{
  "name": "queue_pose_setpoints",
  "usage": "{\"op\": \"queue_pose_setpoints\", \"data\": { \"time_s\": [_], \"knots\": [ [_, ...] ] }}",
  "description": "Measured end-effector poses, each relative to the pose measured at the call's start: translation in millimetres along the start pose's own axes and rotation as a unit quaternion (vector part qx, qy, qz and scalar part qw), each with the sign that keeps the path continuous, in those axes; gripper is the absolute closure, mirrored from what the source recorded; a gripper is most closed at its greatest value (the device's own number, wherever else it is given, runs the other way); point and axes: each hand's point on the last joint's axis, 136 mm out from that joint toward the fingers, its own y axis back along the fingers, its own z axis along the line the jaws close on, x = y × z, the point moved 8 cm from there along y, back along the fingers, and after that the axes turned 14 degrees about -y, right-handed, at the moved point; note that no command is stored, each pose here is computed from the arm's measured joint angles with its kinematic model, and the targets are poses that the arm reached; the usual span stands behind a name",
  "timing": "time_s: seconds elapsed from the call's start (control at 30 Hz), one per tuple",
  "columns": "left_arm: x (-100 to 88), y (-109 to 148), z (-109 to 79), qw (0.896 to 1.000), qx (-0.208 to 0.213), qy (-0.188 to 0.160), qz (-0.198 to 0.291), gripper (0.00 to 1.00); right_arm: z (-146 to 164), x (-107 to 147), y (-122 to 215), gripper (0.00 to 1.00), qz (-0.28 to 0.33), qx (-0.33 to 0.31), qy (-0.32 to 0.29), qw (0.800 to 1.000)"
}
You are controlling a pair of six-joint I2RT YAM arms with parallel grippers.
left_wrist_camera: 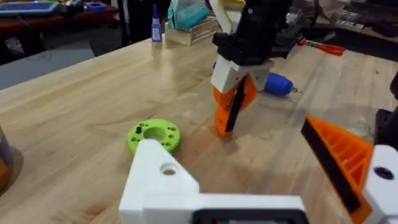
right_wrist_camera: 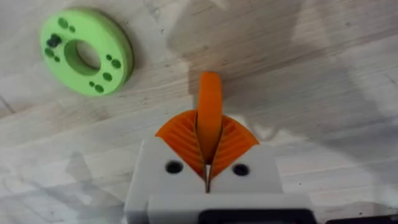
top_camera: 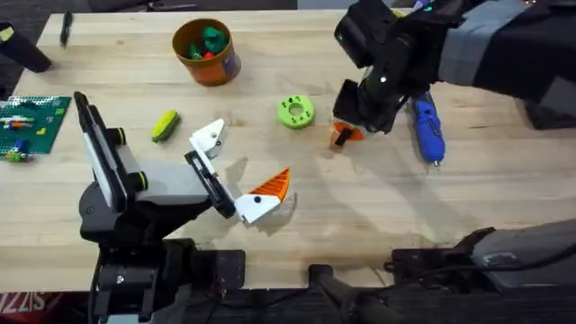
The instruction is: Pick up the gripper from the table and insert it into the empty holder that is missing its gripper. Then pick up a screw, insert it into the mounting hole, and use the screwdriver to tighten it. Finally, clean up the table by picking up the vegetable and placing it into the bucket.
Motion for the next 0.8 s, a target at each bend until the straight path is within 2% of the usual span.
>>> {"op": "queue_pose_setpoints", "data": {
  "time_s": [0.17,0.4,0.53,0.8],
  "knots": [
    [0.0,0,0.0,1.000,0.000,0.000,0.000,0.015,0,0,22,0.987,-0.002,-0.035,0.046,0.998],
    [0.0,0,0.0,1.000,0.000,0.000,0.000,0.015,-2,-7,91,0.988,-0.054,-0.136,0.091,0.985],
    [0.0,0,0.0,1.000,0.000,0.000,0.000,0.015,-16,-1,117,0.988,-0.035,-0.174,0.100,0.979],
    [0.0,0,0.0,1.000,0.000,0.000,0.000,0.015,-16,-1,130,0.989,0.023,-0.261,0.208,0.942]
  ]
}}
